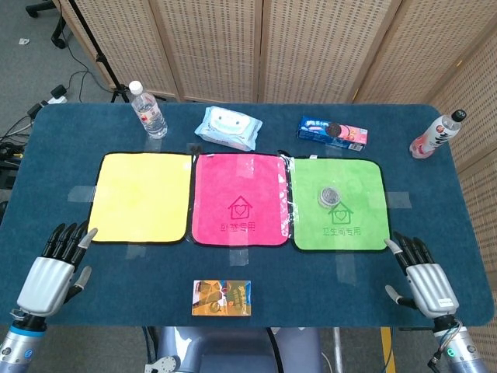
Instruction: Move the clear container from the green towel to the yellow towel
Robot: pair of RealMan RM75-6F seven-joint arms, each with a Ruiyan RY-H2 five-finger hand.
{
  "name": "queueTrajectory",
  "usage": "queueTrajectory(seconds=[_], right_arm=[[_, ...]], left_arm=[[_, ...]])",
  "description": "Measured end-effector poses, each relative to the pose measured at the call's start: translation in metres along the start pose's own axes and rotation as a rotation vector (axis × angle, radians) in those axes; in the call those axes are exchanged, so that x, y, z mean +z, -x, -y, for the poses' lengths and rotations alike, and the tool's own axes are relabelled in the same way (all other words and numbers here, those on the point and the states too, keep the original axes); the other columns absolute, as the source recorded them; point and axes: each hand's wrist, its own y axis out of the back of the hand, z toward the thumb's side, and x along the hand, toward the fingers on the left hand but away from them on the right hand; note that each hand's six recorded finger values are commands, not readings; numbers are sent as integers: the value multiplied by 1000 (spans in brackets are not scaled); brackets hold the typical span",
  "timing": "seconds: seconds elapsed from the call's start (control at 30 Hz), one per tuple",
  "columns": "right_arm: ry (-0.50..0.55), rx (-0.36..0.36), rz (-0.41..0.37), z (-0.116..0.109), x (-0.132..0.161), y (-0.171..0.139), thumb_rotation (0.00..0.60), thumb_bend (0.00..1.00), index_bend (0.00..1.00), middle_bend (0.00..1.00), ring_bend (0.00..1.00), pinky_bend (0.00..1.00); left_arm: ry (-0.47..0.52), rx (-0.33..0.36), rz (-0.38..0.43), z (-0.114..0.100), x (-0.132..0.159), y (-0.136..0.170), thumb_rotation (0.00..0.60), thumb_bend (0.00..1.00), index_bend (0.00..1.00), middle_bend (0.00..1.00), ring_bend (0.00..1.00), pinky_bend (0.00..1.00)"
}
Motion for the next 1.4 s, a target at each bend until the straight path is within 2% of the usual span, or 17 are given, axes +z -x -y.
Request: queueTrajectory(seconds=[0.2, 0.43, 0.67, 0.97, 1.1, 1.4], right_arm=[[-4, 6, -5, 2, 2, 0, 600, 312, 70, 0, 0, 0], [33, 6, -11, 1, 7, 8, 600, 311, 70, 0, 0, 0], [212, 68, -17, 5, 19, 34, 600, 311, 70, 0, 0, 0], [616, 168, 17, 8, 39, 93, 600, 311, 70, 0, 0, 16], [731, 179, 37, 6, 45, 118, 600, 312, 70, 0, 0, 49], [762, 200, 62, 5, 50, 166, 600, 311, 70, 0, 0, 50]], left_arm=[[14, 32, 8, -11, 1, 2, 600, 440, 0, 0, 0, 5], [15, 17, 6, -8, 0, 2, 600, 440, 0, 0, 0, 5], [16, 12, 5, -6, 0, 0, 600, 441, 0, 0, 0, 5], [21, -5, 5, -2, 0, -2, 600, 440, 0, 0, 0, 5], [25, -11, 2, 0, -1, -3, 600, 440, 0, 0, 0, 5], [32, -39, -10, 7, -5, -7, 600, 440, 0, 0, 0, 5]])
